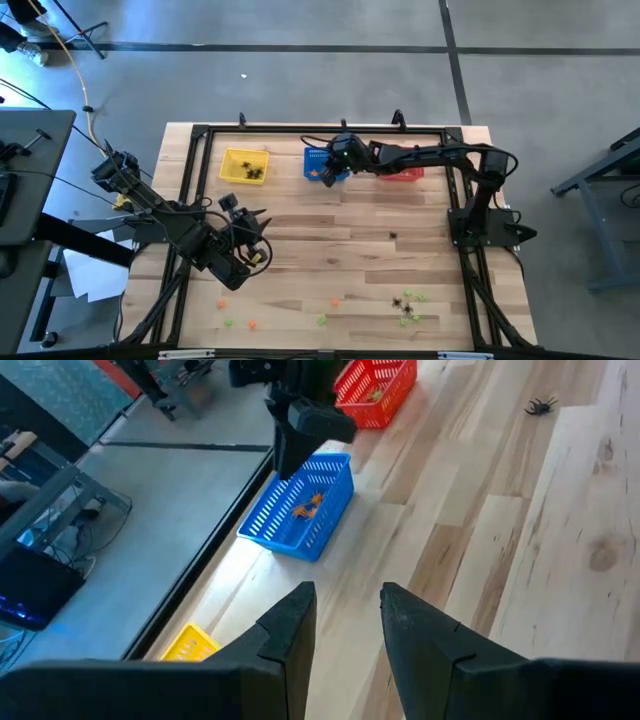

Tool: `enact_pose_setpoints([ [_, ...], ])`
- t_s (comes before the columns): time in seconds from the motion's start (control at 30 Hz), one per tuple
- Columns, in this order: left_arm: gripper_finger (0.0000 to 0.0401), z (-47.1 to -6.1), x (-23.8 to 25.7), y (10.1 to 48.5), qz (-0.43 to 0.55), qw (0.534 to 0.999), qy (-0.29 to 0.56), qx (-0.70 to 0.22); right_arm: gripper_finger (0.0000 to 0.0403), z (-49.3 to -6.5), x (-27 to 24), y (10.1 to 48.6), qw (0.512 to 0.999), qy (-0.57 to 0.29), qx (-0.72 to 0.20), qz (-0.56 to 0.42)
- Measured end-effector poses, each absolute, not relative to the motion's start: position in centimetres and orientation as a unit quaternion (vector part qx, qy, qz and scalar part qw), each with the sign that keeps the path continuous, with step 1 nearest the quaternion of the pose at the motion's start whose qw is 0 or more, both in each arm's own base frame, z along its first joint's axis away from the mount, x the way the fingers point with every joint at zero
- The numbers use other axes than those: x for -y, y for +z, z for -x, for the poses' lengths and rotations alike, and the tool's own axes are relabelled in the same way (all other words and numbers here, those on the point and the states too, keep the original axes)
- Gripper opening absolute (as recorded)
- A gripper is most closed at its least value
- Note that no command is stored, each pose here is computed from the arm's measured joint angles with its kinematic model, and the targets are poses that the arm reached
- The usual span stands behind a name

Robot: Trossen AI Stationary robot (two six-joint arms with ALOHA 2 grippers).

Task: Sort Halloween decoration
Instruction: Put the orange spider toy into the blue basket, then put the black spider toy into the yellow basket

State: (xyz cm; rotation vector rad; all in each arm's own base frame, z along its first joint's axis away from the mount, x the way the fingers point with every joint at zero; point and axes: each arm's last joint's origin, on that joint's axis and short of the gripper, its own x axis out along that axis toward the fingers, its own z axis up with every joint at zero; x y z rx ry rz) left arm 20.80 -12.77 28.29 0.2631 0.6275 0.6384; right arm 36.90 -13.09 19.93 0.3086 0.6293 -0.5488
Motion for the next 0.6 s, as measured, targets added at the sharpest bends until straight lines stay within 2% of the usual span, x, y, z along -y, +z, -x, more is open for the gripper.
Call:
enact_pose_setpoints([
  [0.1, 0.0101, -20.8, 12.8, 28.3, -0.128, 0.893, 0.308, -0.304, 0.0122, -36.1, 12.6, 21.1, 0.899, -0.255, -0.318, -0.158],
  [0.2, 0.0101, -20.7, 12.8, 28.2, -0.126, 0.892, 0.304, -0.311, 0.0121, -34.6, 10.9, 22.4, 0.888, -0.202, -0.366, -0.190],
  [0.37, 0.0101, -20.7, 12.7, 28.2, -0.127, 0.890, 0.302, -0.316, 0.0114, -32.0, 4.7, 24.7, 0.851, -0.129, -0.457, -0.227],
  [0.47, 0.0101, -20.7, 12.7, 28.2, -0.127, 0.890, 0.303, -0.316, 0.0110, -30.3, 0.2, 25.5, 0.825, -0.125, -0.501, -0.229],
  [0.6, 0.0101, -20.7, 12.7, 28.2, -0.122, 0.891, 0.304, -0.314, 0.0106, -28.2, -5.0, 25.5, 0.798, -0.166, -0.542, -0.207],
])
